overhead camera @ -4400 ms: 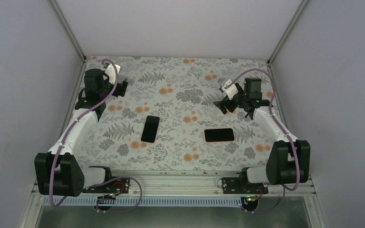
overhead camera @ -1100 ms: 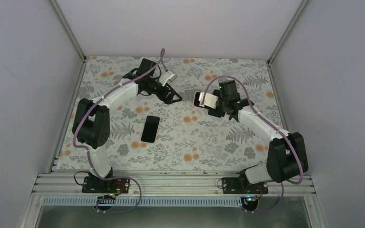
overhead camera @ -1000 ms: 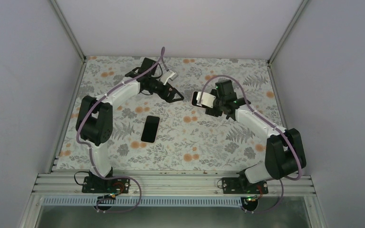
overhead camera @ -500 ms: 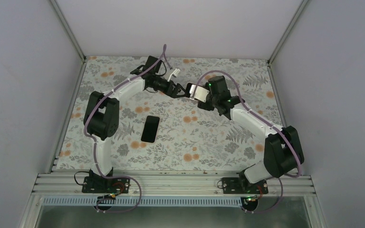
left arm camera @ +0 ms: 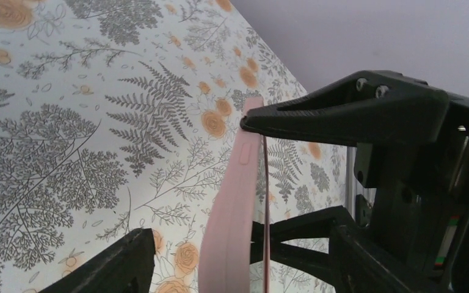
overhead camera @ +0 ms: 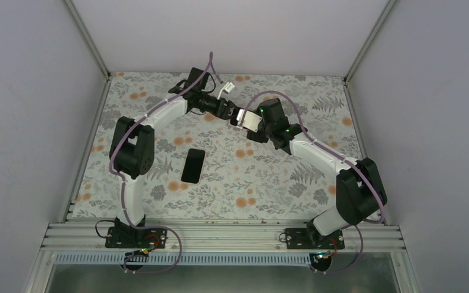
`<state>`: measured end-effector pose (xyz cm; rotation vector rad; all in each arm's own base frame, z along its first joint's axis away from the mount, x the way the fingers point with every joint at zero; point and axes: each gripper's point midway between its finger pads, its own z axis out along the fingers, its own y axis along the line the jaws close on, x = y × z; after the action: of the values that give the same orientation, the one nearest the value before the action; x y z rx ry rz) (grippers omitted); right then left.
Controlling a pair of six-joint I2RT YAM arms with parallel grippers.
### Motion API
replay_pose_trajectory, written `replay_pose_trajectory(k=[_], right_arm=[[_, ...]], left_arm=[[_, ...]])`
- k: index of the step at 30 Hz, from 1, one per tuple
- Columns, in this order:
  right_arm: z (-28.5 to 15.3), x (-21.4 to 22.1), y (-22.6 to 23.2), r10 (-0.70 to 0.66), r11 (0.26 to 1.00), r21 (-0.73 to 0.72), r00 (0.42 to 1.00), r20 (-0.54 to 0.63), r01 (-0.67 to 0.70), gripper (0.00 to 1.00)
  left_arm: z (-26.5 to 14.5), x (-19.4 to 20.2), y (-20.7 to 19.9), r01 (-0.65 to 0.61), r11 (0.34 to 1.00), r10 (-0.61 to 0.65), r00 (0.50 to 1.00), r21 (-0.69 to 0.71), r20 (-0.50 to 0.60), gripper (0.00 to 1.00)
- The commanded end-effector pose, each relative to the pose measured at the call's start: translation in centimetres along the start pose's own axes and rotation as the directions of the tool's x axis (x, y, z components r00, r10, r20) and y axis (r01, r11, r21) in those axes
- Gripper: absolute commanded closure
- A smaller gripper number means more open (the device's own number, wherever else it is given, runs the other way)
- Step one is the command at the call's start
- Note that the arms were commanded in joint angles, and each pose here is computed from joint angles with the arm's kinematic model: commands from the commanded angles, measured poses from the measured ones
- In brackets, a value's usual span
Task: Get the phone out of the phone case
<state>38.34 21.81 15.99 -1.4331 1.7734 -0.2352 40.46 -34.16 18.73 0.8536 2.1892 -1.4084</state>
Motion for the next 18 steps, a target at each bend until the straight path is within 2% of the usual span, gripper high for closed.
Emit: replay_pose_trajectory(k=[1,5,8,13,18], right_arm=[[-0.7,-2.7,-3.4,0.050,0.990,0.126,0.996,0.080,-0.060,0.40],[-1.0,-3.0,-4.0,0.066,0.987,0.143,0.994,0.088,-0.078,0.40],[-1.2,-3.1,-4.2,0.071,0.984,0.154,0.993,0.091,-0.084,0.40],[-2.0,-3.5,-4.4,0.081,0.982,0.159,0.991,0.109,-0.098,0.40],[-2.7,-4.2,-4.4,0.095,0.984,0.141,0.987,0.127,-0.113,0.40]], left_arm=[[0.2,-0.3,-1.0,-0.003,0.998,0.004,1.000,0.057,-0.016,0.30],[0.1,0.1,-1.1,-0.002,0.998,0.004,0.999,0.059,-0.032,0.31],[0.2,0.1,-1.3,-0.001,0.997,0.003,0.999,0.074,-0.034,0.57],[0.1,0.1,-1.4,-0.008,0.997,0.011,0.999,0.075,-0.038,0.58],[0.1,0.1,-1.4,-0.007,0.996,0.011,0.999,0.090,-0.038,0.75]])
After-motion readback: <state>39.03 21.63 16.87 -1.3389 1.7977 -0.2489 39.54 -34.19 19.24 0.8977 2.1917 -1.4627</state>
